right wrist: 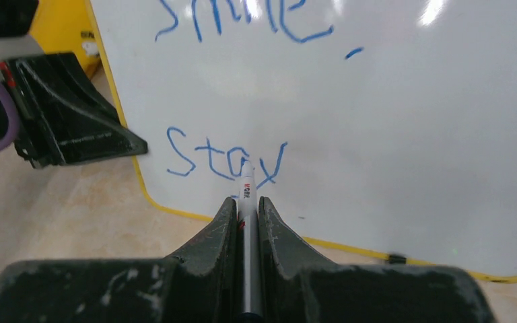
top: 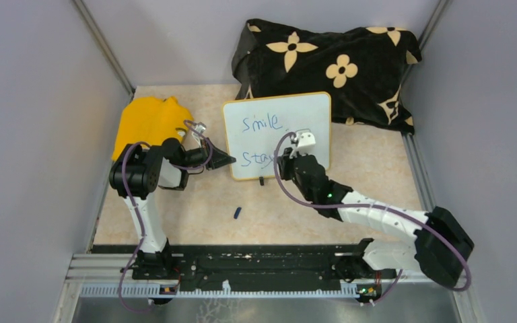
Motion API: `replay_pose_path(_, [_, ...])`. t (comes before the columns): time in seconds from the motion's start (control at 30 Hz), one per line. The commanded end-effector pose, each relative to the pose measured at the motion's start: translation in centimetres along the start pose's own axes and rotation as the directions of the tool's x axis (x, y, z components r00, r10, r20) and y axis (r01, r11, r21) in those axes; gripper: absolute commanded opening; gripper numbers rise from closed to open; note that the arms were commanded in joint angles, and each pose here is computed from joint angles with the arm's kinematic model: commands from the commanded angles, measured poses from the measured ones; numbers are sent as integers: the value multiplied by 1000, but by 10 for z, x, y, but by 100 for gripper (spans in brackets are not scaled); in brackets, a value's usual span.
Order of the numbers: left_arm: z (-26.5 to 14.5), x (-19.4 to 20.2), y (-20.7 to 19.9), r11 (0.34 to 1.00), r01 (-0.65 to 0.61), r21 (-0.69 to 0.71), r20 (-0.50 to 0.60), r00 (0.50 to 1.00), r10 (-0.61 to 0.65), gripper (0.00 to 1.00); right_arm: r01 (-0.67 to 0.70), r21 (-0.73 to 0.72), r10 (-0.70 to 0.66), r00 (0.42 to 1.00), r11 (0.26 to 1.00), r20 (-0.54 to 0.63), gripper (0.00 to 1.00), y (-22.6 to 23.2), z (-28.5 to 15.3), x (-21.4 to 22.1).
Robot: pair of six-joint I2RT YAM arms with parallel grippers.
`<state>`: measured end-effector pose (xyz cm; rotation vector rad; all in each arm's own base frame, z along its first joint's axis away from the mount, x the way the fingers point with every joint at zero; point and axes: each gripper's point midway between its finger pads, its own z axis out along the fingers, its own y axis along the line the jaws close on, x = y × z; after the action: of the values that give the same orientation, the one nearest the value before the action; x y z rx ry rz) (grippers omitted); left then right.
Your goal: Write a sentence on the whiteboard
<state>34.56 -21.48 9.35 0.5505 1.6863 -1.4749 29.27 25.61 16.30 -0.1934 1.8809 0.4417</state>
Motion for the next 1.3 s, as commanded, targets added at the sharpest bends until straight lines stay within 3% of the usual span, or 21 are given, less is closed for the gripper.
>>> replay_pose_path(0.0, [5,13,2,999,43,-2,-33,999,-43,0,-16,94,3,990,995,144,0,-31,-21,-42])
replay_pose_path(0.17, [5,13,2,999,44,-2,-34,998,-44,0,-25,145,-5,979,989,204,0,-50,-28,-51])
replay_pose_path(1.27, [5,14,2,999,45,-3,-37,998,-45,0,4,140,-33,978,990,207,0,-35,7,-52])
